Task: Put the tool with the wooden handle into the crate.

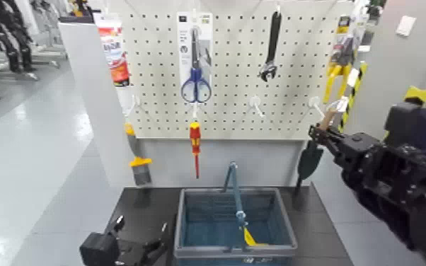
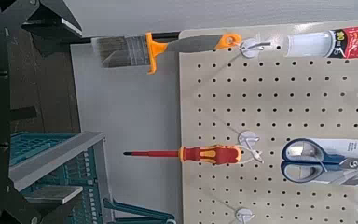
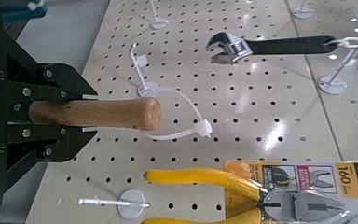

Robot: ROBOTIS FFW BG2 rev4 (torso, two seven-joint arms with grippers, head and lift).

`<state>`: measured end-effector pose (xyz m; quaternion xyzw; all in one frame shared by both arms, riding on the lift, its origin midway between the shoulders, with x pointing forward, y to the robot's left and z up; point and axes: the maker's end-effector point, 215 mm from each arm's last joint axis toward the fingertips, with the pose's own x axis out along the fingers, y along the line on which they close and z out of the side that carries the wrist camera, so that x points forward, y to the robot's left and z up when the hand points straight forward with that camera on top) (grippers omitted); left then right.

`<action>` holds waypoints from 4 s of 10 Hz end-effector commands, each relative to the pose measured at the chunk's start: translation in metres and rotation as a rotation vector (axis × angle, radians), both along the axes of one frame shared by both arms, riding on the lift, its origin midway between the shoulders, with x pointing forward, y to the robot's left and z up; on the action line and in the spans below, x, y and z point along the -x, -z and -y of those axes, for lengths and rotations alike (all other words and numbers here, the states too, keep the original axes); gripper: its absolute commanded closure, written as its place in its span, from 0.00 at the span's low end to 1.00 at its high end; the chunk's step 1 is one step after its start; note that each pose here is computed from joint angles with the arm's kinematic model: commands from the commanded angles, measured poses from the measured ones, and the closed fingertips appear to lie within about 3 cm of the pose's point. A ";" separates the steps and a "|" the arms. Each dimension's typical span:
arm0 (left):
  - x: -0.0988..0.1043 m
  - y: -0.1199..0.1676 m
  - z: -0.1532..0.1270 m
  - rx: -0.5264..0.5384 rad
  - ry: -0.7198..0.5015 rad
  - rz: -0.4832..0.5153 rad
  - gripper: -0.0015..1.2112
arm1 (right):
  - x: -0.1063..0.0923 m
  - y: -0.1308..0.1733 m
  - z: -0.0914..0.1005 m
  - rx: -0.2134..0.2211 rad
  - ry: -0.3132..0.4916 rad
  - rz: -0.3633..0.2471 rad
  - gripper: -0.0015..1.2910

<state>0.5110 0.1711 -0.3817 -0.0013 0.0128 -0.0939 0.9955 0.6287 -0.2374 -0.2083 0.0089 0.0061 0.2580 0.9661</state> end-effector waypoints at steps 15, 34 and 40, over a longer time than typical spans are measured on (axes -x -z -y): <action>0.000 -0.001 0.005 0.004 0.009 0.001 0.11 | 0.025 0.173 -0.121 -0.238 -0.088 -0.372 0.95; -0.001 0.000 0.002 -0.003 0.011 -0.006 0.11 | 0.090 0.104 -0.016 0.089 0.366 -0.055 0.03; -0.001 0.000 0.000 -0.015 0.019 -0.009 0.11 | 0.145 0.152 -0.011 0.129 0.453 -0.070 0.05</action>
